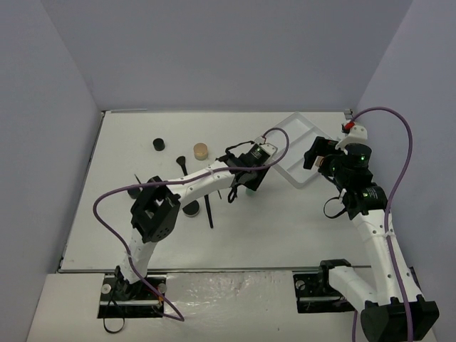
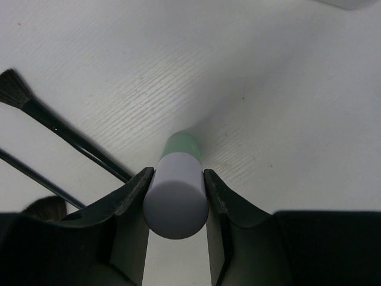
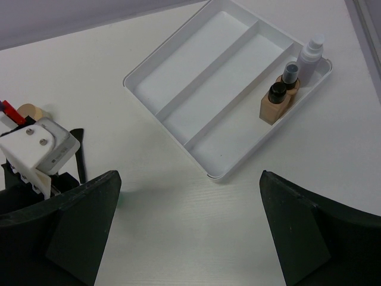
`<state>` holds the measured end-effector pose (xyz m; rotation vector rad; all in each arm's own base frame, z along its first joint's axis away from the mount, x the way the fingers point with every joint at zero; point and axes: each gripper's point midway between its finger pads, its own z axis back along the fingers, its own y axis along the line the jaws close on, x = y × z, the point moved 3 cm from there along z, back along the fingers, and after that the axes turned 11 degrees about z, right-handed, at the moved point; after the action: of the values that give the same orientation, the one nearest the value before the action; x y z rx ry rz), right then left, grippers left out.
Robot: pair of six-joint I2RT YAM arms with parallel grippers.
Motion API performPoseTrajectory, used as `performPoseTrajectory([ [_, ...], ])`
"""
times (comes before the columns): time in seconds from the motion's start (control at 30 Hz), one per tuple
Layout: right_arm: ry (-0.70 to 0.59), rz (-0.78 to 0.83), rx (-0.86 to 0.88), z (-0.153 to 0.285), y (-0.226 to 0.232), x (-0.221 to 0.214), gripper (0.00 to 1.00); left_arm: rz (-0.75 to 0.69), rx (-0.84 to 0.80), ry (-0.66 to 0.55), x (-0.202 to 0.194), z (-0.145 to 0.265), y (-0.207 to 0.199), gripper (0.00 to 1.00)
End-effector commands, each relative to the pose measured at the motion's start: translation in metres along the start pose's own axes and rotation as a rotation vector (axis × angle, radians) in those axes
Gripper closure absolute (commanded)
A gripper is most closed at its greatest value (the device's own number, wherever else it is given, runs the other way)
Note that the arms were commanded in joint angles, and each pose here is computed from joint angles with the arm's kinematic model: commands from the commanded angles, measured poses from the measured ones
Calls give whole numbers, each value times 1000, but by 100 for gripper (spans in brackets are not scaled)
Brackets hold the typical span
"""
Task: Organize the makeup
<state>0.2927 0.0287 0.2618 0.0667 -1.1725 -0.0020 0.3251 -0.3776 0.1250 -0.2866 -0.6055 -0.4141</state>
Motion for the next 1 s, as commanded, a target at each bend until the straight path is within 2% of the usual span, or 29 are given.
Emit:
performPoseTrajectory([
  [0.0,-59,20,9,3,2,18,0,-3,-25,-101,20,21,-13,80],
  [0.17,-58,27,36,2,6,20,0,12,-10,-128,19,30,-8,52],
  [0.37,-62,42,61,3,10,22,0,28,-13,-145,23,36,-8,33],
  [0.43,-69,53,70,4,11,24,0,35,-17,-160,27,43,-8,23],
  [0.6,-91,80,104,9,17,33,0,49,-39,-220,44,68,-11,12],
  [0.73,-115,106,141,11,24,44,0,67,-55,-295,62,105,-8,8],
  [0.83,-130,121,182,13,32,53,0,90,-51,-347,69,132,4,6],
  [0.97,-135,153,261,13,47,60,0,170,-20,-429,82,173,40,5],
])
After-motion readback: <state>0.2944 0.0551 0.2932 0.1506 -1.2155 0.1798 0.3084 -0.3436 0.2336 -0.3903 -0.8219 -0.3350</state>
